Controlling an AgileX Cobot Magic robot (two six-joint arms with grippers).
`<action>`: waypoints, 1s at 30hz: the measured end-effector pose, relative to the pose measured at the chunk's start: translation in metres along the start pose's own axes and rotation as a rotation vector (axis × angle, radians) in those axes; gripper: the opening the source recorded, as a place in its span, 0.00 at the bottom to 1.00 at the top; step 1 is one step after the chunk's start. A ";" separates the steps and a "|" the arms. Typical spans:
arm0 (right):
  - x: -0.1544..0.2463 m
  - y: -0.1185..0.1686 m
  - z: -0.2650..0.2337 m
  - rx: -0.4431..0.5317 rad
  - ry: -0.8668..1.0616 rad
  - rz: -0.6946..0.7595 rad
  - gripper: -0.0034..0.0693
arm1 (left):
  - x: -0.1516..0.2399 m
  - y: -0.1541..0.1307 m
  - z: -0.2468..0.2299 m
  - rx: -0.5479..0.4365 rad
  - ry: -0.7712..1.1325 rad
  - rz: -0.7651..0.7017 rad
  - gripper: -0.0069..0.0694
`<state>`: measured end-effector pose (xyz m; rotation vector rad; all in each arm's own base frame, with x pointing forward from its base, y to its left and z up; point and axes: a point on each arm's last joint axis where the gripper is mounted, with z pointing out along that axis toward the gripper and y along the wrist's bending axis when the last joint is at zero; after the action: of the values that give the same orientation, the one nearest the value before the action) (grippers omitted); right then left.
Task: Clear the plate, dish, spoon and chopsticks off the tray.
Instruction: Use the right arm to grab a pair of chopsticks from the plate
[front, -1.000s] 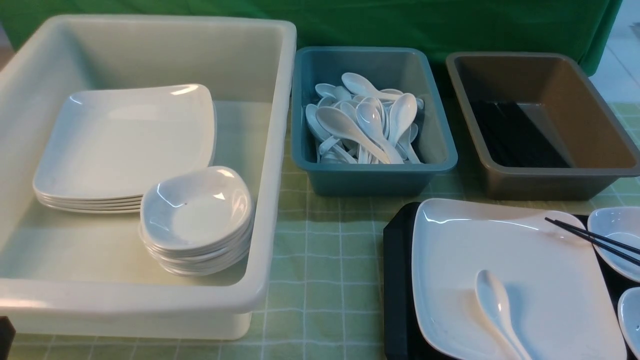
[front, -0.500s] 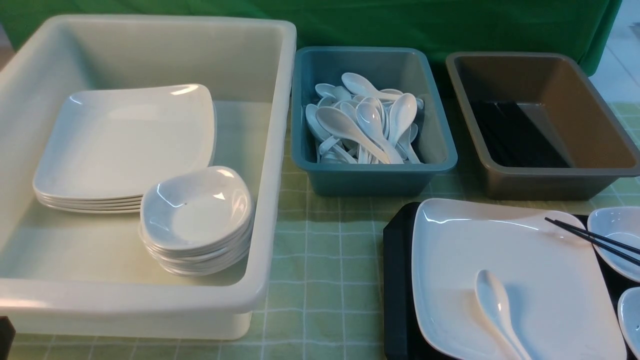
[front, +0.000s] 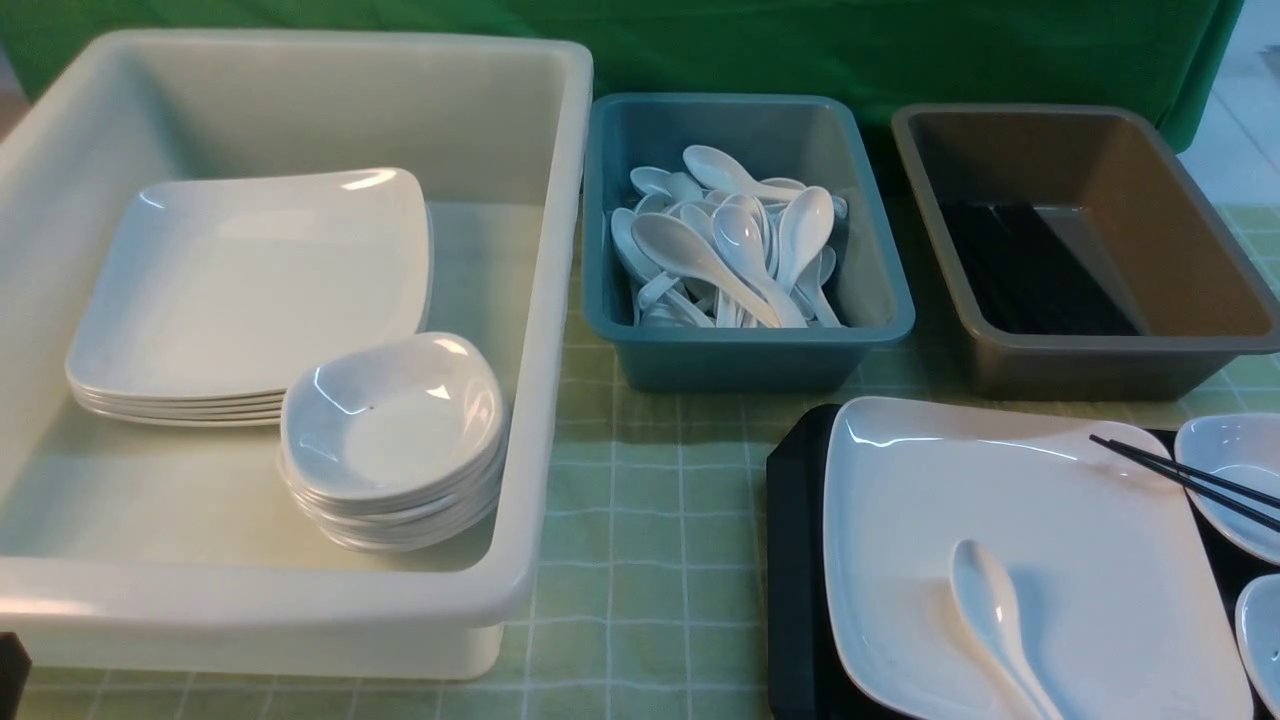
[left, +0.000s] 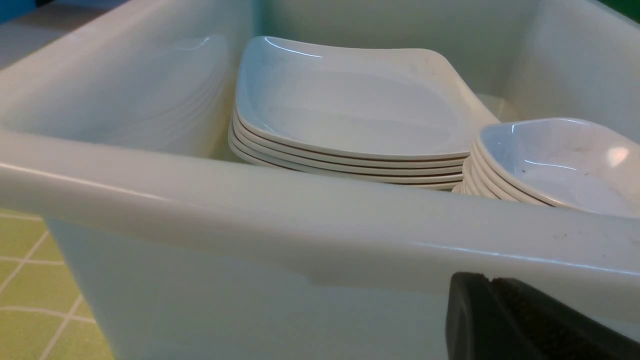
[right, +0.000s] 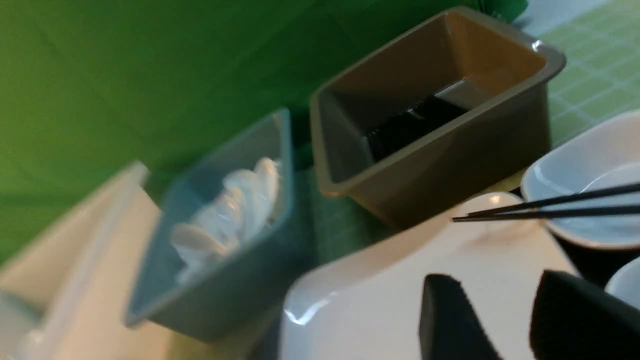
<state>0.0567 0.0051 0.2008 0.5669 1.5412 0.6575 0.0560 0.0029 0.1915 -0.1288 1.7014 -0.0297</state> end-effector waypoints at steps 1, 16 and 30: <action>0.000 0.000 0.000 -0.005 -0.005 0.063 0.38 | 0.000 0.000 0.000 0.000 0.000 0.000 0.12; -0.099 0.098 0.016 0.004 0.022 -0.403 0.07 | 0.000 0.000 0.000 0.000 0.000 0.000 0.12; -0.112 0.054 0.178 0.701 1.165 -0.969 0.04 | 0.000 0.000 0.000 0.000 0.000 0.000 0.12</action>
<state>0.2407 -0.0217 0.3128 -0.2179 2.8476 -0.4698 0.0560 0.0029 0.1915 -0.1288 1.7014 -0.0297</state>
